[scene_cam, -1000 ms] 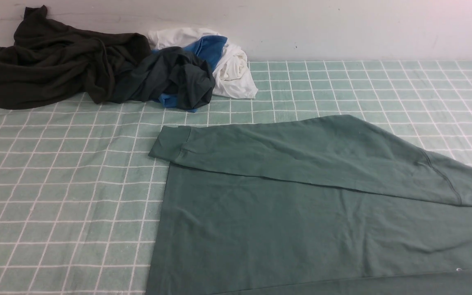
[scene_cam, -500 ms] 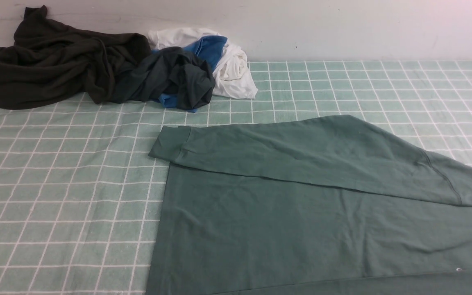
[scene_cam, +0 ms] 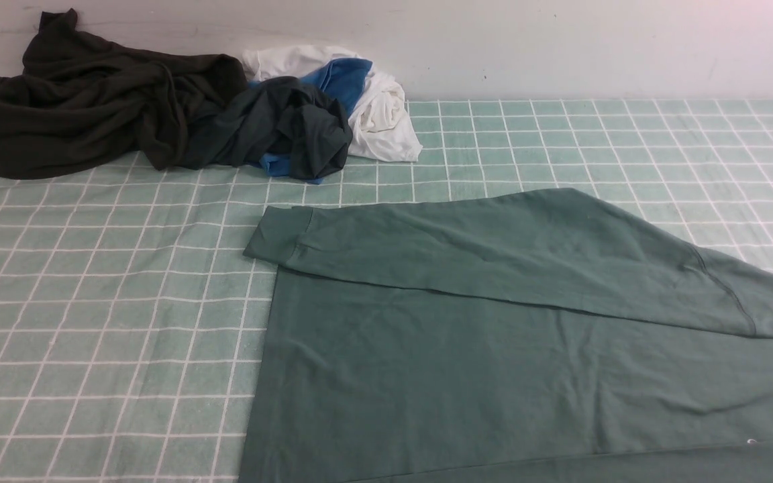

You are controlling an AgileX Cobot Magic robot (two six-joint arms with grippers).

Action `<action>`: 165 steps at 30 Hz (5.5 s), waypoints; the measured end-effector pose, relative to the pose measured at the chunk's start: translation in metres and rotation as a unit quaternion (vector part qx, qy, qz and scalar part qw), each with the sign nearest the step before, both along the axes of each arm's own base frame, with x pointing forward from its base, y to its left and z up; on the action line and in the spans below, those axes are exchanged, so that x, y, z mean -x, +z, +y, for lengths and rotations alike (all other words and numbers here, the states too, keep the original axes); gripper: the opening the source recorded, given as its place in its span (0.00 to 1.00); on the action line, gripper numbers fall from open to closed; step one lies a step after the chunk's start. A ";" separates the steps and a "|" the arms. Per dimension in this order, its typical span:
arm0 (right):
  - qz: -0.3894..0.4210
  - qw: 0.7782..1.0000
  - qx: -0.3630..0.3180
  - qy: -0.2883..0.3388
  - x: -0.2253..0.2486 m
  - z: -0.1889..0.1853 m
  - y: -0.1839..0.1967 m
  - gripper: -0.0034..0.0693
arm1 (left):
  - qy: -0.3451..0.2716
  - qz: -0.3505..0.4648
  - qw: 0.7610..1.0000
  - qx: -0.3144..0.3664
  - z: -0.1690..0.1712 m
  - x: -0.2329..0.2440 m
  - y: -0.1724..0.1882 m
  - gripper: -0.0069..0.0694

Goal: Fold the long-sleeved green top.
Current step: Use the left arm to clamp the cuff closest to it, then use the left arm to drag and place the cuff at the centered position on the left edge of the fabric, then use the left arm to clamp the cuff farthest from it

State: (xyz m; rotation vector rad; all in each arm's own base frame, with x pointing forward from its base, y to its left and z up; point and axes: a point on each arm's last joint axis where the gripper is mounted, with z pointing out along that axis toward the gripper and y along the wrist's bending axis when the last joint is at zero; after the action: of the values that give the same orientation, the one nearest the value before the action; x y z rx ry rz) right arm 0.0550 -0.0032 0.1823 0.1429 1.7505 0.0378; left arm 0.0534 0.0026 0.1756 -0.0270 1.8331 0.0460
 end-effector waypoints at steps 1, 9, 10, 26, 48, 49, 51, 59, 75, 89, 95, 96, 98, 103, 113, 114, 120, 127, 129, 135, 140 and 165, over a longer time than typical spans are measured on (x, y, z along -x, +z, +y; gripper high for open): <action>0.000 1.000 0.000 0.000 0.000 0.000 0.000 0.03 | 0.000 0.000 1.000 0.000 0.000 0.000 0.000 0.09; -0.003 0.998 -0.069 0.005 0.000 0.003 0.000 0.03 | 0.010 -0.013 0.997 0.073 -0.002 -0.001 0.001 0.09; -0.003 0.997 -0.082 0.005 0.000 0.004 0.000 0.03 | 0.013 -0.016 0.994 0.104 -0.002 -0.001 0.001 0.09; -0.034 0.901 -0.432 0.016 -0.001 0.015 0.009 0.03 | 0.043 -0.019 0.875 0.482 -0.014 -0.001 0.005 0.09; 0.246 0.956 0.033 0.155 -0.053 0.023 0.122 0.03 | -0.161 0.278 0.947 -0.017 -0.021 -0.085 0.159 0.09; 0.274 0.945 0.042 0.173 -0.058 0.026 0.126 0.03 | -0.182 0.298 0.936 -0.028 -0.026 -0.093 0.162 0.09; 0.324 0.922 0.054 0.203 -0.065 0.032 0.127 0.03 | -0.219 0.330 0.917 -0.043 -0.036 -0.105 0.165 0.09; 0.471 0.806 0.131 0.334 -0.072 0.071 0.102 0.03 | -0.385 0.503 0.746 -0.207 -0.126 -0.140 0.089 0.11; 0.463 0.807 0.142 0.338 -0.072 0.073 0.097 0.03 | -0.424 0.520 0.668 -0.322 -0.188 -0.157 -0.004 0.68; 0.451 0.815 0.146 0.335 -0.074 0.073 0.098 0.03 | -0.399 0.555 0.677 -0.273 -0.200 -0.162 -0.019 0.11; 0.428 0.842 0.162 0.287 -0.084 0.064 0.088 0.03 | -0.397 0.528 0.684 -0.309 -0.208 -0.181 0.001 0.09; 0.430 0.851 0.154 0.259 -0.088 0.058 0.080 0.03 | -0.395 0.518 0.690 -0.314 -0.210 -0.188 0.009 0.09; 0.441 0.862 0.135 0.211 -0.092 0.049 0.070 0.03 | -0.391 0.500 0.704 -0.319 -0.212 -0.199 0.022 0.09; 0.463 0.871 0.094 0.134 -0.102 0.034 0.061 0.03 | -0.379 0.457 0.743 -0.310 -0.212 -0.229 0.054 0.09; 0.460 0.878 0.078 0.104 -0.105 0.026 0.061 0.05 | -0.364 0.440 0.762 -0.305 -0.207 -0.270 0.064 0.15; 0.459 0.879 0.077 0.103 -0.105 0.026 0.061 0.06 | -0.364 0.444 0.759 -0.305 -0.208 -0.271 0.060 0.16; 0.448 0.887 0.080 0.077 -0.108 0.023 0.062 0.14 | -0.361 0.457 0.751 -0.310 -0.213 -0.281 0.042 0.30; 0.442 0.892 0.079 0.058 -0.109 0.020 0.063 0.30 | -0.297 0.470 0.790 -0.259 -0.203 -0.313 0.042 0.49; 0.437 0.895 0.079 0.049 -0.110 0.019 0.063 0.34 | -0.277 0.480 0.797 -0.240 -0.195 -0.322 0.043 0.52; 0.439 0.895 0.079 0.003 -0.117 0.013 0.059 0.49 | -0.245 0.497 0.806 -0.210 -0.171 -0.335 0.048 0.54; 0.480 0.873 0.079 -0.034 -0.133 0.012 0.038 0.54 | -0.227 0.511 0.808 -0.186 -0.157 -0.339 0.047 0.54; 0.508 0.853 0.011 -0.118 -0.190 -0.024 -0.032 0.54 | -0.219 0.525 0.810 -0.141 -0.146 -0.346 0.037 0.54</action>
State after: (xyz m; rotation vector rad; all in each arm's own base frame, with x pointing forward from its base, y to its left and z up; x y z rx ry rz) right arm 0.2451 -0.0270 0.1505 0.4151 2.7799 -0.2909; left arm 0.3997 -0.1432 0.2125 0.7774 2.8727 0.0014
